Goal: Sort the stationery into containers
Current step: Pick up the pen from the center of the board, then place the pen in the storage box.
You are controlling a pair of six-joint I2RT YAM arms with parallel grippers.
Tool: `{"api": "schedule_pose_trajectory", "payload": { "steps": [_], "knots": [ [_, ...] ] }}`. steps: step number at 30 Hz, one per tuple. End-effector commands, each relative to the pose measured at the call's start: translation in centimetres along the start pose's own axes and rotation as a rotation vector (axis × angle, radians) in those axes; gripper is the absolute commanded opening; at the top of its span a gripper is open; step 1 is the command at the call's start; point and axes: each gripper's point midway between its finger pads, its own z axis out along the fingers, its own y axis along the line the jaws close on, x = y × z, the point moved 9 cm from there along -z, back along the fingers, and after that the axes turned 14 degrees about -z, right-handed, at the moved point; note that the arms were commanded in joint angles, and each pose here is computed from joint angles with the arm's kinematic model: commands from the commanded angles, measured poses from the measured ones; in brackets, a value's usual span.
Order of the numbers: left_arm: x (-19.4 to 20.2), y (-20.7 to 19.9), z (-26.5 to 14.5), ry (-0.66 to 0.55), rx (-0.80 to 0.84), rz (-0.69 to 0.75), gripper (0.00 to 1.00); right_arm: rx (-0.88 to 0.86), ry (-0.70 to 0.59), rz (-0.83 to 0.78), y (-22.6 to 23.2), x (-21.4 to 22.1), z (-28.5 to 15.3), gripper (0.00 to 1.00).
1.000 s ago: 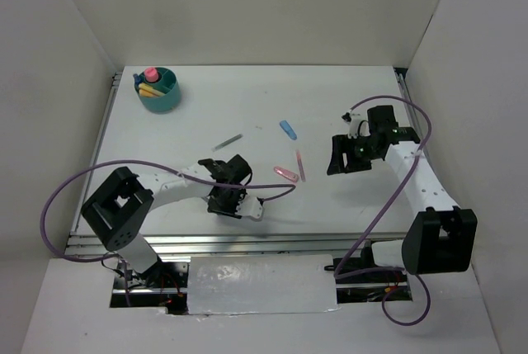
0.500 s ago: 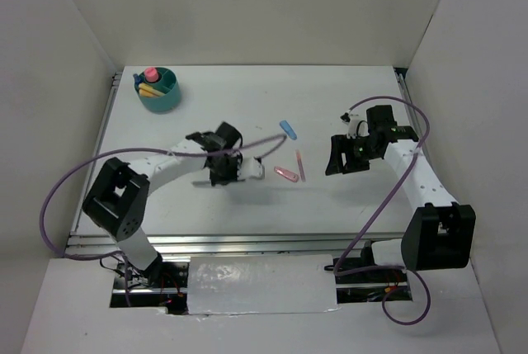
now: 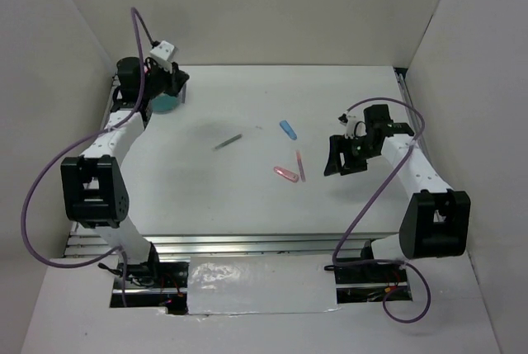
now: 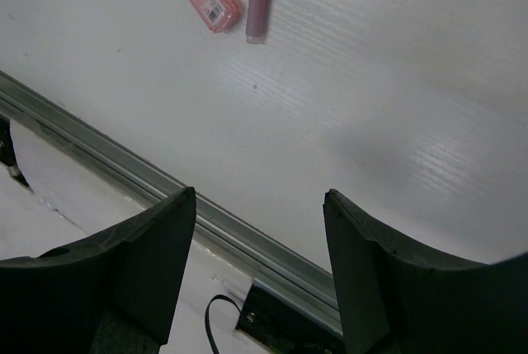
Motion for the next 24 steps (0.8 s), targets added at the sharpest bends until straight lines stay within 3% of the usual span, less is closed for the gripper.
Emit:
{"api": "schedule_pose_trajectory", "payload": {
  "steps": [1,6,12,24],
  "knots": [
    [-4.4,1.1,1.4,-0.372,0.026,0.083,0.0,-0.003,-0.054,-0.03,-0.5,-1.8,-0.2,0.7],
    [-6.7,4.7,4.2,-0.448,-0.039,0.118,0.0,0.001,-0.033,0.007,-1.7,-1.8,0.2,0.7],
    [-5.9,8.7,7.3,-0.478,-0.161,0.152,0.0,-0.008,-0.006,0.041,-2.8,-1.8,0.7,0.7],
    [-4.2,12.5,7.5,-0.459,-0.279,0.159,0.0,-0.033,0.018,0.076,-3.9,-1.9,1.7,0.7]
  ]
}}
